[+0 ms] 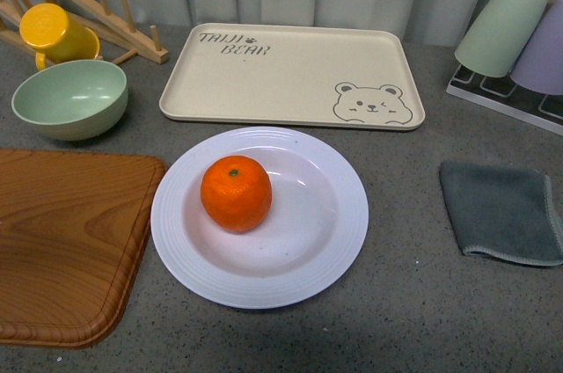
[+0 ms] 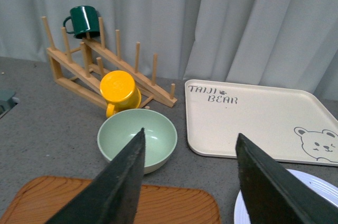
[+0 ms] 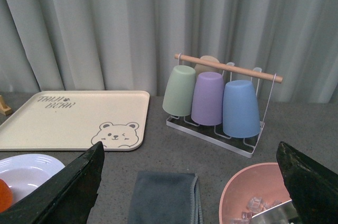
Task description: Place orange and plate with both arms
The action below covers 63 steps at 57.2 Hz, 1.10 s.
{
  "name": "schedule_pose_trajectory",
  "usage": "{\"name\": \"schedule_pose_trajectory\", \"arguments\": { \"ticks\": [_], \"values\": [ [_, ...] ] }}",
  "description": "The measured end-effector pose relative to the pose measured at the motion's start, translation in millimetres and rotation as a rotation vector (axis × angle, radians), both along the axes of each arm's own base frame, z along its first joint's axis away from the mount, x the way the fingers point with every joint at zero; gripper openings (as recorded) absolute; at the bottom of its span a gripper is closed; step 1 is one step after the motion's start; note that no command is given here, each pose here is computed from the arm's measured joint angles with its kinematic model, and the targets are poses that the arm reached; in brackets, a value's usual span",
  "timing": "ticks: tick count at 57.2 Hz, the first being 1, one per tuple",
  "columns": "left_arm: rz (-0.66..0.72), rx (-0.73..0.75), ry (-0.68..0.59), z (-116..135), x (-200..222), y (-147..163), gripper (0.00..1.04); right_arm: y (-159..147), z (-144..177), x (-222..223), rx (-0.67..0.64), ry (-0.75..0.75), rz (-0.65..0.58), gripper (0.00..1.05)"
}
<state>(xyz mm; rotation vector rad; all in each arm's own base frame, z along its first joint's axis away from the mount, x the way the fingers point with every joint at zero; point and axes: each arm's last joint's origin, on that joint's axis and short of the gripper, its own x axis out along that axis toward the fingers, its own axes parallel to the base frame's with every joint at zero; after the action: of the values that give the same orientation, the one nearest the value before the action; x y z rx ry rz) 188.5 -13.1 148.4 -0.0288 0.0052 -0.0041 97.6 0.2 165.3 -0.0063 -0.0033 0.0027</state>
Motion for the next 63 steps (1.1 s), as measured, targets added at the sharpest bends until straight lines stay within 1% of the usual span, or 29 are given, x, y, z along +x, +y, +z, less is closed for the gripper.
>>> {"name": "schedule_pose_trajectory", "arguments": {
  "ticks": [1,2,4,8,10,11,13,14,20,63],
  "values": [
    [0.002,0.003,0.001,0.2,-1.7,0.6,0.46,0.0,0.0,0.0,0.000,0.000,0.000,0.95],
    [0.000,0.005,0.007,-0.1,-5.8,2.6,0.40,0.0,0.0,0.0,0.000,0.000,0.000,0.95],
    [-0.017,0.011,0.016,-0.3,-11.1,7.6,0.31,0.0,0.0,0.0,0.000,0.000,0.000,0.95],
    [-0.004,0.013,0.020,0.5,-15.8,10.9,0.21,0.0,0.0,0.0,0.000,0.000,0.000,0.95],
    [0.006,0.014,0.019,2.9,-19.2,12.5,0.13,0.0,0.0,0.0,0.000,0.000,0.000,0.95],
    [0.006,0.014,0.021,3.2,-19.5,12.5,0.12,0.0,0.0,0.0,0.000,0.000,0.000,0.95],
    [0.007,0.015,0.029,6.0,-22.8,12.8,0.05,0.0,0.0,0.0,0.000,0.000,0.000,0.95],
    [0.007,0.013,0.028,6.9,-23.8,12.9,0.04,0.0,0.0,0.0,0.000,0.000,0.000,0.95],
    [0.004,0.021,0.005,14.7,-33.3,12.8,0.04,0.0,0.0,0.0,0.000,0.000,0.000,0.95],
    [0.004,0.021,-0.027,25.0,-67.9,12.9,0.04,0.0,0.0,0.0,0.000,0.000,0.000,0.95]
  ]
}}
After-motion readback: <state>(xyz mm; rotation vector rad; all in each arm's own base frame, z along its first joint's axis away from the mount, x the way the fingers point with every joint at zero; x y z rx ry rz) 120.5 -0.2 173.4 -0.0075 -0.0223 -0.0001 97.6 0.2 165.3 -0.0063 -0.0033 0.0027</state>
